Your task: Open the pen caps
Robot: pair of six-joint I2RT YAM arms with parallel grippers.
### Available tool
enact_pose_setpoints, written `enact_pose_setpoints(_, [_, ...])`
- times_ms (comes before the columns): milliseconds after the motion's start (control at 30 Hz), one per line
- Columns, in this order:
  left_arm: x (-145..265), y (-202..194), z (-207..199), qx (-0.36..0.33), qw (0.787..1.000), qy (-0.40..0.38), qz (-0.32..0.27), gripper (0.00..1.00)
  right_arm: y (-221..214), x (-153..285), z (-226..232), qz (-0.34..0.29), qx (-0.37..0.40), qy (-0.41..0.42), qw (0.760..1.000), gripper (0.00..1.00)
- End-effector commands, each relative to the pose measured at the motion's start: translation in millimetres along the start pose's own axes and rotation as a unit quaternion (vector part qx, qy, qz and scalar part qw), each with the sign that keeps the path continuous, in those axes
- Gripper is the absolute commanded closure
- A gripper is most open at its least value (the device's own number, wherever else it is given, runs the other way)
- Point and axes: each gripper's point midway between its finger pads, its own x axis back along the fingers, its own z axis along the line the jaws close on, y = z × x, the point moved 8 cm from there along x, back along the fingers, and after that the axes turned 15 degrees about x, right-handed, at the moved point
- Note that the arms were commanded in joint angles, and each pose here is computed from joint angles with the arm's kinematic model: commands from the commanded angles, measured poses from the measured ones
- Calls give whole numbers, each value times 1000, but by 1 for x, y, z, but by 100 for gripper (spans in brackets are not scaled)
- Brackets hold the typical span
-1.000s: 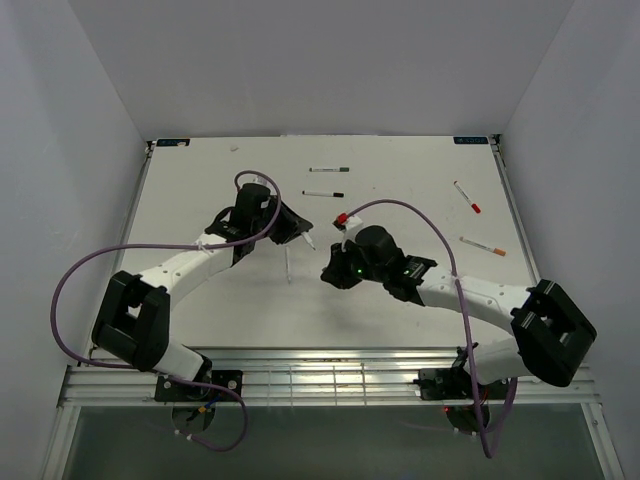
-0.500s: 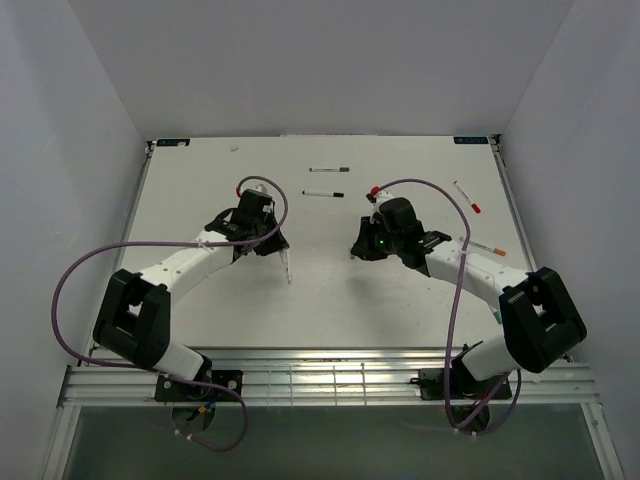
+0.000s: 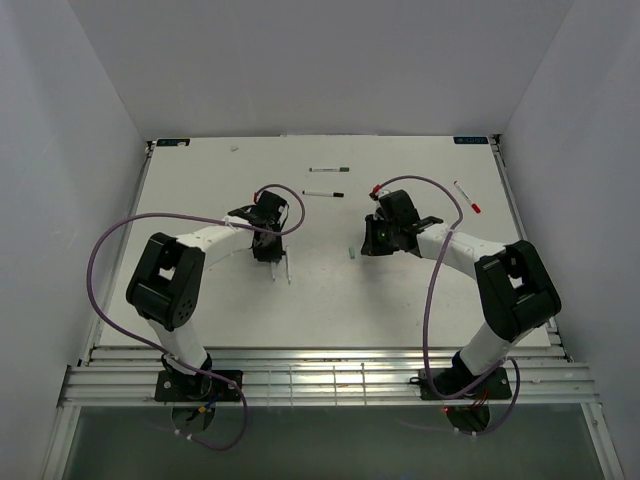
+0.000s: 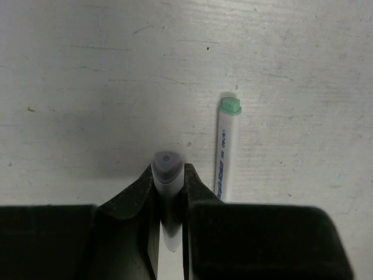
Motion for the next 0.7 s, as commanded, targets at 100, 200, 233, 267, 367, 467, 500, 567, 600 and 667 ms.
enact_pose_setpoints(100, [6,8,-5,-7,1000,-10,-11,85,16,-10,0,-5,4,22,1000,77])
enact_pose_setpoints(200, [7,6,-4,2,1000,-14,-10,77,18,-15,-1,-2,2,21,1000,72])
enact_pose_setpoints(233, [7,4,-3,4,1000,-14,-8,73,18,-17,-1,-2,2,22,1000,71])
enact_pose_setpoints(267, [7,3,-3,6,1000,-16,-8,71,19,-19,-1,-1,2,23,1000,70])
enact_pose_setpoints(367, [10,0,-1,11,1000,-21,-7,61,20,-24,-2,4,-1,23,1000,66])
enact_pose_setpoints(467, [11,-2,1,14,1000,-24,-8,55,19,-30,-2,7,-4,25,1000,61])
enact_pose_setpoints(500, [10,-3,2,14,1000,-21,-7,54,18,-31,-2,9,-6,26,1000,61])
enact_pose_setpoints(567, [10,-4,3,16,1000,-20,-6,51,17,-32,-2,9,-7,29,1000,61])
enact_pose_setpoints(600, [11,-5,4,16,1000,-20,-7,50,17,-32,-2,8,-8,28,1000,61])
enact_pose_setpoints(667, [13,-5,5,19,1000,-20,-12,48,17,-31,-2,6,-8,25,1000,61])
